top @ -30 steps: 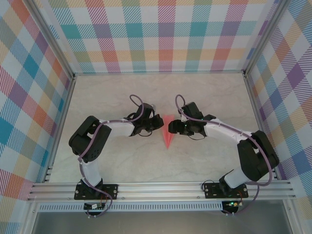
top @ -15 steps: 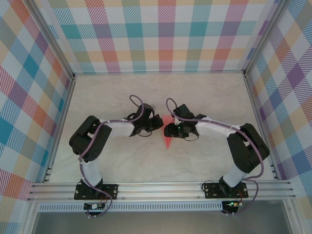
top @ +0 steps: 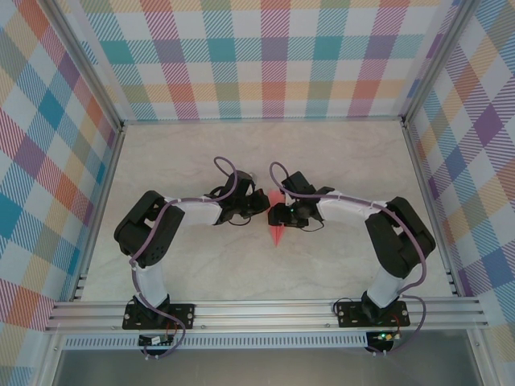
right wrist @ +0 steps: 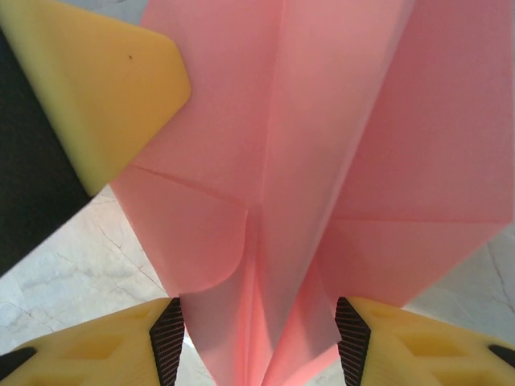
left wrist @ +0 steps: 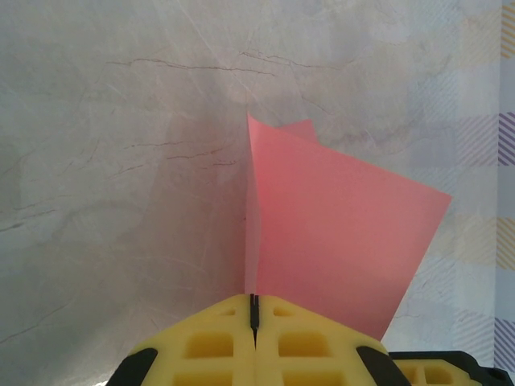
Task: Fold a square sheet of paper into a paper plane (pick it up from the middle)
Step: Move the paper plane to the center of the table.
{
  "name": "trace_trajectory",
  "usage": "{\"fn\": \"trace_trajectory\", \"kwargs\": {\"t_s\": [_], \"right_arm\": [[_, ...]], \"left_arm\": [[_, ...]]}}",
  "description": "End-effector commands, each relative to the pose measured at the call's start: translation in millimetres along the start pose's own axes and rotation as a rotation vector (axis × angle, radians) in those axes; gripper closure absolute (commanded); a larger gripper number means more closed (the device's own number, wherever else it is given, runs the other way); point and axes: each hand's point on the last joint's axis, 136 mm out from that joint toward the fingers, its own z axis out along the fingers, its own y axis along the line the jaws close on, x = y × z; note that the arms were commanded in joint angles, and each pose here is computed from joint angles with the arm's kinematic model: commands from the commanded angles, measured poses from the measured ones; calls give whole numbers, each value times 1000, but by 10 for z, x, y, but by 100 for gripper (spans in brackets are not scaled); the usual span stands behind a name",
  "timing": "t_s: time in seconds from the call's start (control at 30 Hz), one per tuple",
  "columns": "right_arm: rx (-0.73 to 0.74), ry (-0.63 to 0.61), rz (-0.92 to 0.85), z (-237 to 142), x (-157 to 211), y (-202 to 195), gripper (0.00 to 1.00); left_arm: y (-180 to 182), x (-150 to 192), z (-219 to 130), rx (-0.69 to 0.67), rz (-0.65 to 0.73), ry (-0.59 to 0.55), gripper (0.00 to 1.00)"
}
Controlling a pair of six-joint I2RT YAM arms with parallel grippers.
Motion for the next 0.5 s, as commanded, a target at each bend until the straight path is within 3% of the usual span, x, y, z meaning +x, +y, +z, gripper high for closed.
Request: {"fn": "trace_trajectory", "kwargs": {"t_s": [0.0, 0.27, 0.47], "right_arm": [[-32, -7, -16, 0, -57, 126, 45], [-35, 3, -19, 25, -26, 125, 43], [18, 11, 2, 62, -5, 18, 60]], "left_arm": [[50, -39, 35, 9, -19, 0, 100], [67, -31, 42, 3, -20, 2, 100], [74, -28, 39, 1, -21, 2, 100]]}}
